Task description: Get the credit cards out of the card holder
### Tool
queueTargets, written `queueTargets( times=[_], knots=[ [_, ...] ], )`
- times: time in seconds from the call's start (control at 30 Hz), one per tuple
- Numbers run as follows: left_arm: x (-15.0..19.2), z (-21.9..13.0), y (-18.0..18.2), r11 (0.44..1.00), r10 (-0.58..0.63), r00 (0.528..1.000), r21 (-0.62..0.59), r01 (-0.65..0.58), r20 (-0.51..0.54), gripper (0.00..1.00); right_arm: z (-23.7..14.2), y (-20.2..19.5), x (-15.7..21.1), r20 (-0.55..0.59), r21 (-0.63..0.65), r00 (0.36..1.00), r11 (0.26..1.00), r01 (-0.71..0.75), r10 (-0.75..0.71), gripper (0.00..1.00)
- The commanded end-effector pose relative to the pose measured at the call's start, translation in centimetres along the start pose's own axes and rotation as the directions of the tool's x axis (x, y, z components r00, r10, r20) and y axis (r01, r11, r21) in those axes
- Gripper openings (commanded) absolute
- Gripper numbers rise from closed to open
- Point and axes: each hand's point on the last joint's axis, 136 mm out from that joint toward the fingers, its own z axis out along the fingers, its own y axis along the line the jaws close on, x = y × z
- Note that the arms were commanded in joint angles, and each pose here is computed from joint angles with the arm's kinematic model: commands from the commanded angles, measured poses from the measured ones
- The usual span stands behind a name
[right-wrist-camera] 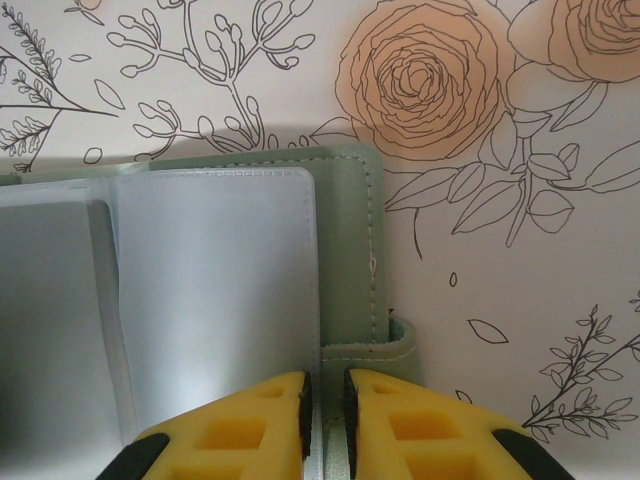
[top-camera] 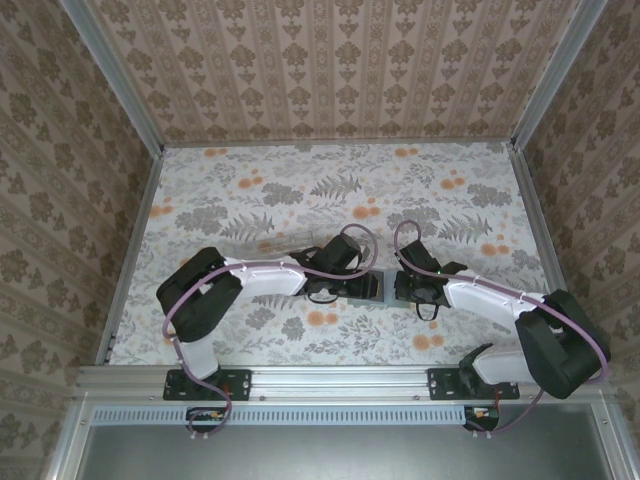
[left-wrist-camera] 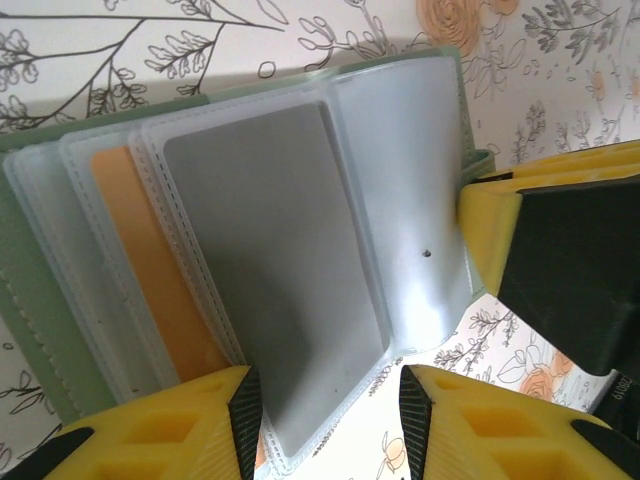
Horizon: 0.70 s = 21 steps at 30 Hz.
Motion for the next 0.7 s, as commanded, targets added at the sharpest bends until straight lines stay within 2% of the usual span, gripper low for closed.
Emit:
queueTargets(
  times=[0.0, 0.23, 0.6, 0.67],
  knots=[
    [-1.3, -1.1, -2.5, 0.996, 0.018, 0.999, 0.089, -0.022, 0.042, 0.44, 0.3, 0.0, 0.9, -0.037, -0.008, 0.999, 1.0, -0.013, 0.013, 0.21],
    [-1.3, -1.8, -1.7, 0.999, 0.031, 0.998, 0.035, -0.033, 0.053, 0.44, 0.3, -0.1, 0.9, -0.037, -0.005, 0.999, 1.0, -0.015, 0.015, 0.21],
    [-1.6, -1.1, -3.6, 0.99, 0.036, 0.998, 0.132, -0.042, 0.048, 0.44, 0.4, -0.1, 0.9, -0.037, -0.003, 0.999, 1.0, -0.017, 0.017, 0.21],
    [-1.7, -1.2, -3.6, 0.992, 0.033, 0.998, 0.121, -0.039, 0.052, 0.44, 0.3, -0.2, 0.9, -0.037, -0.002, 0.999, 1.0, -0.018, 0.018, 0.21]
  ],
)
